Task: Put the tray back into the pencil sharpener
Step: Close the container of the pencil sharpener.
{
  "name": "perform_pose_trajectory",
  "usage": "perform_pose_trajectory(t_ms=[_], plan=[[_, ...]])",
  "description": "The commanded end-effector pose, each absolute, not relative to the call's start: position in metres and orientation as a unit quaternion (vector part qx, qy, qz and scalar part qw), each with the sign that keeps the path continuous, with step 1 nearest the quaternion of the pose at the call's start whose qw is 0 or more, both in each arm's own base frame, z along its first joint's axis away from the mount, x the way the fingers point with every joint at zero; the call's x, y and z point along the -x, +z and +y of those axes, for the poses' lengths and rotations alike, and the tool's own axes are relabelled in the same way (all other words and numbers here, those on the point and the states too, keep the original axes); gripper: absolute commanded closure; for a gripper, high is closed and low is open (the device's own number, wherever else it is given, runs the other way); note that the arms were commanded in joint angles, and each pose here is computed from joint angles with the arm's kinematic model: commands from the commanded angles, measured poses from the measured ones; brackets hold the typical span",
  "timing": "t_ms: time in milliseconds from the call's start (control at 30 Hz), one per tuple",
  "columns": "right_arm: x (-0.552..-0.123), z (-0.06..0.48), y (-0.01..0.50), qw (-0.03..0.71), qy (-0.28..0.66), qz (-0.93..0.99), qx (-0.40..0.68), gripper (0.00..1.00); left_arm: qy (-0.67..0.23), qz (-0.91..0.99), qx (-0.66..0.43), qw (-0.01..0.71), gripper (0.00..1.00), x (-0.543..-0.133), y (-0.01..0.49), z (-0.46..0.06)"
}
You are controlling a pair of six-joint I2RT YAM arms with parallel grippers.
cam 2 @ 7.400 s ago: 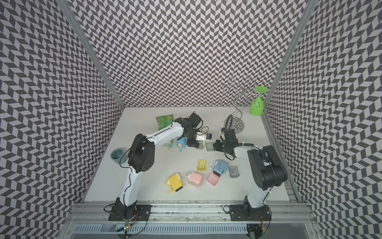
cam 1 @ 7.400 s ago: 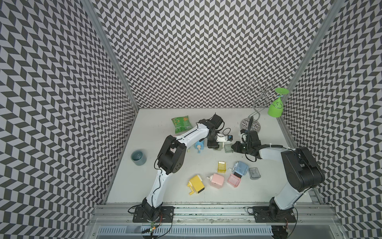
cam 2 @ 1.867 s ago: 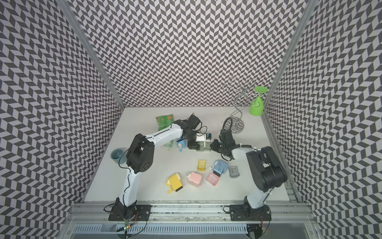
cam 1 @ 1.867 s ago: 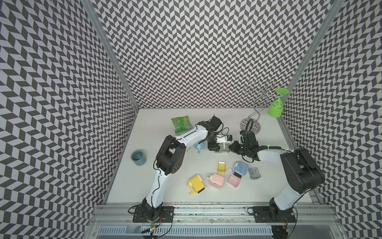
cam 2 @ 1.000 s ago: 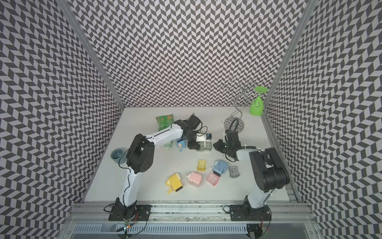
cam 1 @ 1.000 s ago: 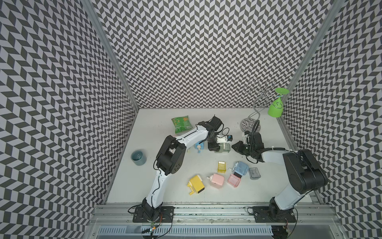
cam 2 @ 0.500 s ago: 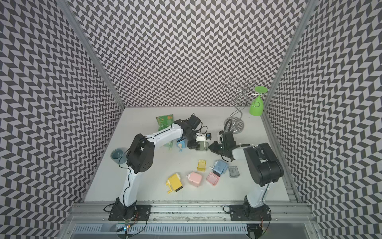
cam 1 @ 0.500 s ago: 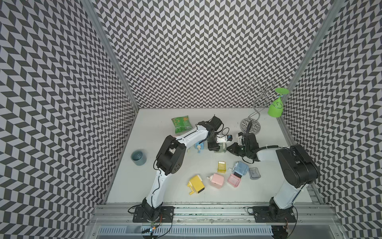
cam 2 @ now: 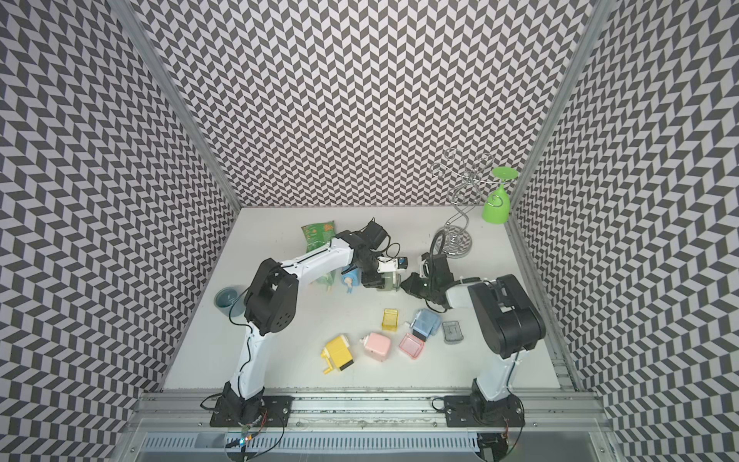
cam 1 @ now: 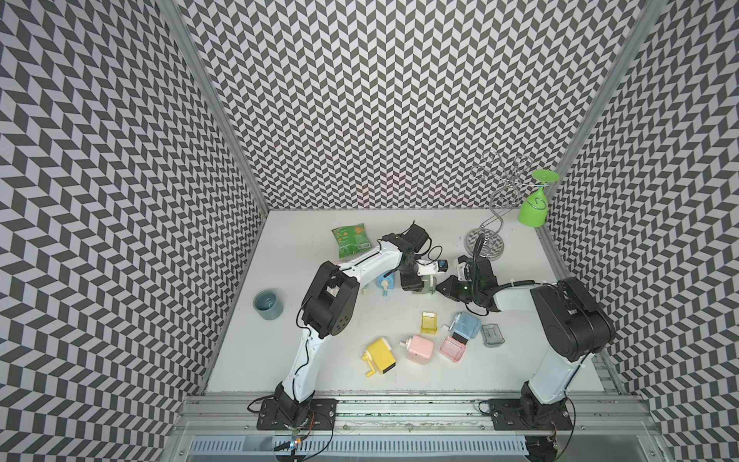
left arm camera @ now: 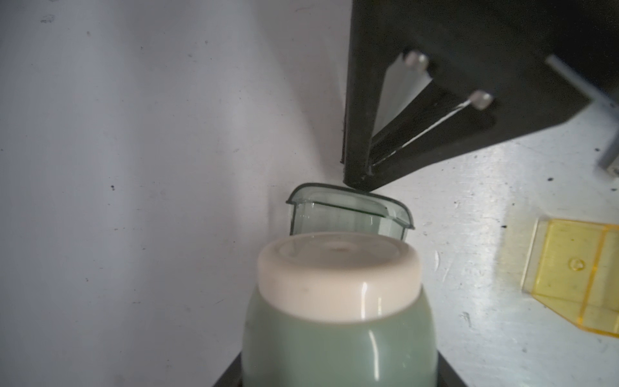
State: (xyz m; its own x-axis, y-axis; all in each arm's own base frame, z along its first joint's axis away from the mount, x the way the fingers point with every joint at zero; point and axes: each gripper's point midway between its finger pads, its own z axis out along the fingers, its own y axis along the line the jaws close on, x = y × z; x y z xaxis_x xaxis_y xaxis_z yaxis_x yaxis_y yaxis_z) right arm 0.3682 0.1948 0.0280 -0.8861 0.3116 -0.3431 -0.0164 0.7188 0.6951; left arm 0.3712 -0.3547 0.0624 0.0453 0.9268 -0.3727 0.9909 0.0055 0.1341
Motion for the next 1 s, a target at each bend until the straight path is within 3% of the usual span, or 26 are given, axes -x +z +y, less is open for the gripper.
perform_pose_trajectory(t_ms=[0,267,600,767,967], plan=[[-0.379,0.177,0.044,0.267,0.364,0.885,-0.111,0.84,-0.100,0.675,-0.703,0.202,0.52,-0.372,0.070,-0.367],[-0.384,0.180,0.051,0.274,0.367,0.883,-0.101,0.84,-0.100,0.674,-0.703,0.203,0.53,-0.371,0.071,-0.366],[-0.384,0.251,0.069,0.247,0.450,0.858,-0.003,0.85,-0.107,0.670,-0.707,0.201,0.54,-0.368,0.066,-0.367],[-0.382,0.238,0.063,0.248,0.446,0.860,-0.026,0.85,-0.109,0.672,-0.703,0.206,0.56,-0.371,0.067,-0.370],[-0.382,0.192,0.082,0.297,0.428,0.850,-0.075,0.84,-0.114,0.683,-0.686,0.222,0.65,-0.372,0.077,-0.370]])
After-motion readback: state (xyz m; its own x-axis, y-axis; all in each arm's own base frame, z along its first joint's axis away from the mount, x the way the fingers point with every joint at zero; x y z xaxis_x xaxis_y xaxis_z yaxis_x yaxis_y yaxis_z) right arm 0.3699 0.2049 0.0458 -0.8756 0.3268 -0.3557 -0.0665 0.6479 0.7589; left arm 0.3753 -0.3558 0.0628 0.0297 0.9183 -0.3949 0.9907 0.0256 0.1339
